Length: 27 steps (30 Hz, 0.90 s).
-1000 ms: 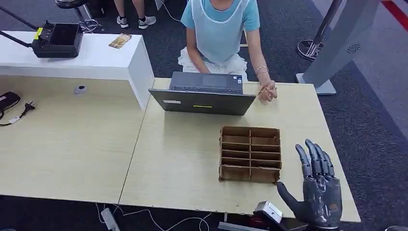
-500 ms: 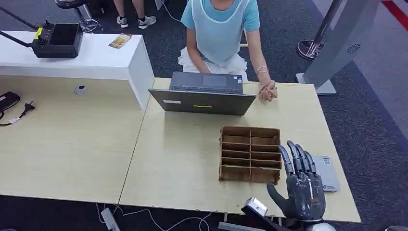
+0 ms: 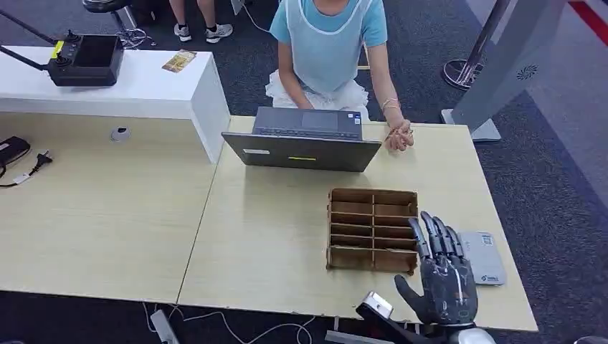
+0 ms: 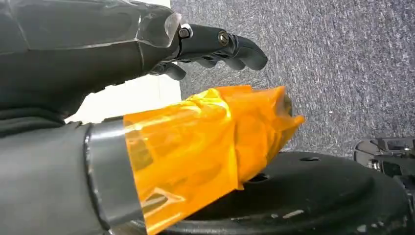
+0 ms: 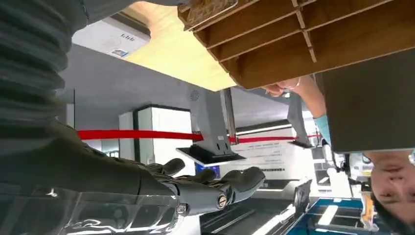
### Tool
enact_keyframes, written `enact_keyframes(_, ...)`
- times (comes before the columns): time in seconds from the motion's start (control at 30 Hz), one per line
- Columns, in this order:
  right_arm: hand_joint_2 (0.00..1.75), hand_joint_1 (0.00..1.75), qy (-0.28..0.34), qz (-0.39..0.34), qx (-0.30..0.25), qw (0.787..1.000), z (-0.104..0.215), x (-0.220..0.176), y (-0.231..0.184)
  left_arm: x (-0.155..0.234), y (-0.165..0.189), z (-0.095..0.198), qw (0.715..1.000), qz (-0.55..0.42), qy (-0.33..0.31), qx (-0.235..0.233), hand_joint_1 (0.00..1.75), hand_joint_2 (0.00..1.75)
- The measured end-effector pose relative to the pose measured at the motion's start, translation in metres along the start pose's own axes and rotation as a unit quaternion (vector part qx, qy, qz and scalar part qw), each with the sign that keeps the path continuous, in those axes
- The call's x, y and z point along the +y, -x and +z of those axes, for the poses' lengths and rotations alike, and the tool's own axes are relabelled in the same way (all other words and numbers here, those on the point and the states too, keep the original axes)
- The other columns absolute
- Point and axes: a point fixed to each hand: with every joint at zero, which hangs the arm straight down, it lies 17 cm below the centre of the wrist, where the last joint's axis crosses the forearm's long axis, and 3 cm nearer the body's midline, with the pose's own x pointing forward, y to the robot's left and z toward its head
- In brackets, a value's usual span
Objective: Pass the card to the sensor for recognition and then transmit it.
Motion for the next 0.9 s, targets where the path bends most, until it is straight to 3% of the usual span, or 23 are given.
enact_keyframes(0.9, 1.75, 0.00, -0.066, 0.021, 0.025, 0.997, -0.001, 0.046, 0.015, -0.001, 0.001, 0.000, 1.000, -0.008, 0.004, 0.000, 0.00, 0.00)
